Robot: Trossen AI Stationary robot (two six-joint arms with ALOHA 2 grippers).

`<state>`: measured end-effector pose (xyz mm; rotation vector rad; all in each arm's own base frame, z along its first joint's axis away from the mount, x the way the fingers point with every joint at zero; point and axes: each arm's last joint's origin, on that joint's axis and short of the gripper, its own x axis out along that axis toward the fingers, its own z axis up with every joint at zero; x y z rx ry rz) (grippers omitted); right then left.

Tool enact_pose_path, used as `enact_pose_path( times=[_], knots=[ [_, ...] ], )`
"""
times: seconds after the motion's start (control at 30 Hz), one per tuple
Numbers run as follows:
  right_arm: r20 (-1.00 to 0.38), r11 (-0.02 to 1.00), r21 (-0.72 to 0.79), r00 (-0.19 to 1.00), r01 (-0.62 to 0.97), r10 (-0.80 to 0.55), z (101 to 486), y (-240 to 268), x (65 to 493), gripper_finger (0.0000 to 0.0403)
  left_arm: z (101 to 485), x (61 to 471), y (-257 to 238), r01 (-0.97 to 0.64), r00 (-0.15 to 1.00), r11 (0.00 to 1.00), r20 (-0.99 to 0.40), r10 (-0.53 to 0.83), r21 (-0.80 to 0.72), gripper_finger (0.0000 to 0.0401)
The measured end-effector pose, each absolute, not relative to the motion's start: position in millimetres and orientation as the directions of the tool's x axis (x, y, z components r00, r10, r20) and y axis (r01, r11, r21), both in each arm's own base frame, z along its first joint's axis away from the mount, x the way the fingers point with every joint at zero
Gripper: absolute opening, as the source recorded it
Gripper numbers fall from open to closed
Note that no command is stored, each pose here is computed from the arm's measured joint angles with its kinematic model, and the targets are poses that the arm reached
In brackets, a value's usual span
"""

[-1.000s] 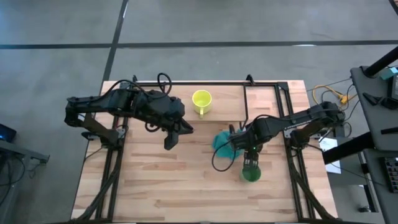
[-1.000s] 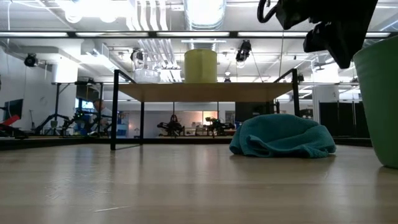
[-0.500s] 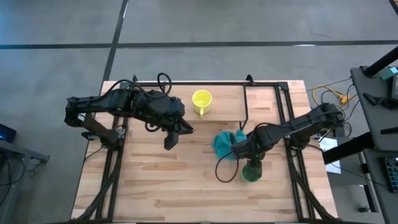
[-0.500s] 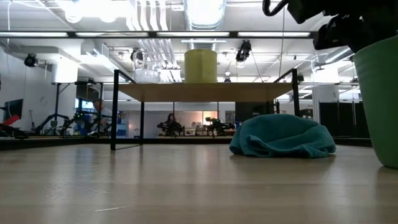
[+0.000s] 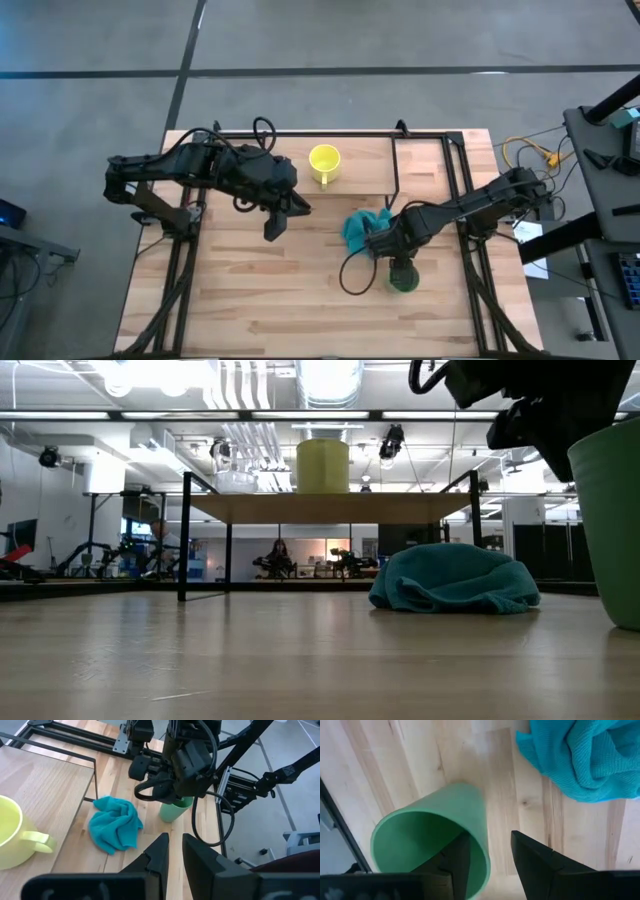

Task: Stack small to large cups/mugs on shelf
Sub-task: Put the green cup on the shelf

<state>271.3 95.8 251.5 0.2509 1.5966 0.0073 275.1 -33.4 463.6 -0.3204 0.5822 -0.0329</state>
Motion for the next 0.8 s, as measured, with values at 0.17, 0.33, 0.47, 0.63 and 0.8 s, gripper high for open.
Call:
enact_pose_path(
  times=[0.17, 0.33, 0.47, 0.63, 0.8],
  knots=[
    [-0.985, 0.975, 0.172, 0.002, 0.142, 0.173, 259, 94, 267, 0.0137, 464, 275, -33, -0.059, 0.836, 0.95, -0.535, -0.121, -0.307, 0.004],
    [-0.979, 0.969, 0.203, 0.027, 0.139, 0.202, 269, 94, 266, 0.0137, 464, 275, -33, -0.058, 0.836, 0.95, -0.535, -0.122, -0.307, 0.004],
    [-0.976, 0.968, 0.216, 0.018, 0.129, 0.215, 269, 95, 265, 0.0137, 464, 275, -33, -0.058, 0.836, 0.95, -0.535, -0.122, -0.307, 0.004],
    [-0.979, 0.972, 0.199, -0.018, 0.122, 0.203, 266, 94, 261, 0.0137, 464, 275, -33, -0.058, 0.836, 0.95, -0.535, -0.122, -0.308, 0.004],
    [-0.979, 0.973, 0.196, -0.024, 0.12, 0.2, 263, 93, 261, 0.0137, 464, 275, -33, -0.058, 0.836, 0.95, -0.535, -0.122, -0.308, 0.004]
  ],
)
